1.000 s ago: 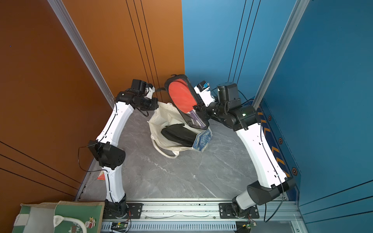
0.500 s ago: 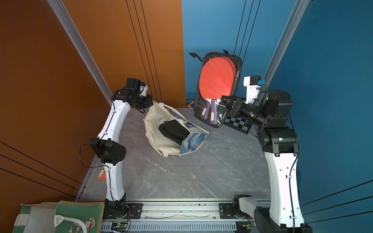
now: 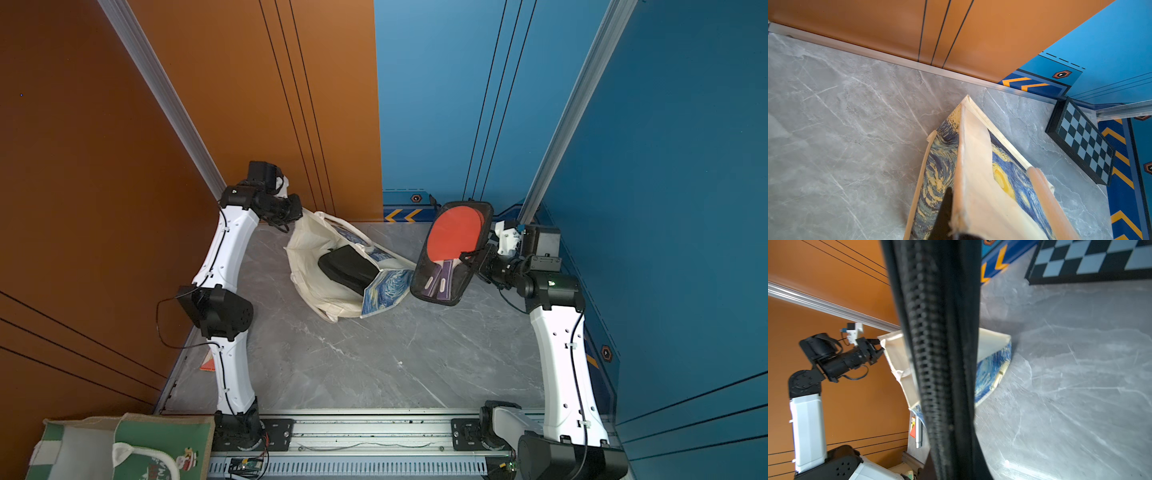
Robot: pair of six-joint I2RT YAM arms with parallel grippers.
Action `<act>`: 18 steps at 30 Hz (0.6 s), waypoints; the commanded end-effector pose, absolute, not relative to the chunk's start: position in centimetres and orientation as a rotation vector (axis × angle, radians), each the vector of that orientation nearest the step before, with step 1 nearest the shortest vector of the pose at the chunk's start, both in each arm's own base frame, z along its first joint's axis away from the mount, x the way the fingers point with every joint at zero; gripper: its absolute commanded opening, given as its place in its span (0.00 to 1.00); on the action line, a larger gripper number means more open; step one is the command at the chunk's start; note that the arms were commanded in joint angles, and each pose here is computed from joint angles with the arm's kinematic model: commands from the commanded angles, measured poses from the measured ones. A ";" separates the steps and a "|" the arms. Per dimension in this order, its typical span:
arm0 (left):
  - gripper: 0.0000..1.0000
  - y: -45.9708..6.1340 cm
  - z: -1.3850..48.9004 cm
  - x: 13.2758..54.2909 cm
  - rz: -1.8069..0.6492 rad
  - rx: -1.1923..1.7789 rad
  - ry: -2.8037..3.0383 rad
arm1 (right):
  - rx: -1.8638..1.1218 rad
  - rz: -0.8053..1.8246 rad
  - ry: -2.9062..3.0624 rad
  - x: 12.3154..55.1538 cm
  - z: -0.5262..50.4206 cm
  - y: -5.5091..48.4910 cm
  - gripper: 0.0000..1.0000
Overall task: Remove the ping pong set from the canvas bag
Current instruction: Place the ping pong set at the center of the board.
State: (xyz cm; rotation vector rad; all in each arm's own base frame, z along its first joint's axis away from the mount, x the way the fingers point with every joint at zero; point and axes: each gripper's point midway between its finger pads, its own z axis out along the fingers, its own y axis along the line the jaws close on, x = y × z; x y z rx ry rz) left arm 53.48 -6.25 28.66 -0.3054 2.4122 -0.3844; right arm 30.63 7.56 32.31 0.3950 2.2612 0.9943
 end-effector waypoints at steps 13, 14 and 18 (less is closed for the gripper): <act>0.09 -11.4 32.4 49.1 -0.444 -0.147 2.375 | 0.322 1.003 2.670 26.6 17.5 12.2 0.00; 0.09 -11.7 32.3 49.1 -0.436 -0.138 2.377 | 0.308 1.002 2.698 26.1 16.7 12.7 0.00; 0.10 -12.4 32.3 49.0 -0.419 -0.106 2.375 | 0.310 1.025 2.729 25.4 14.9 13.5 0.00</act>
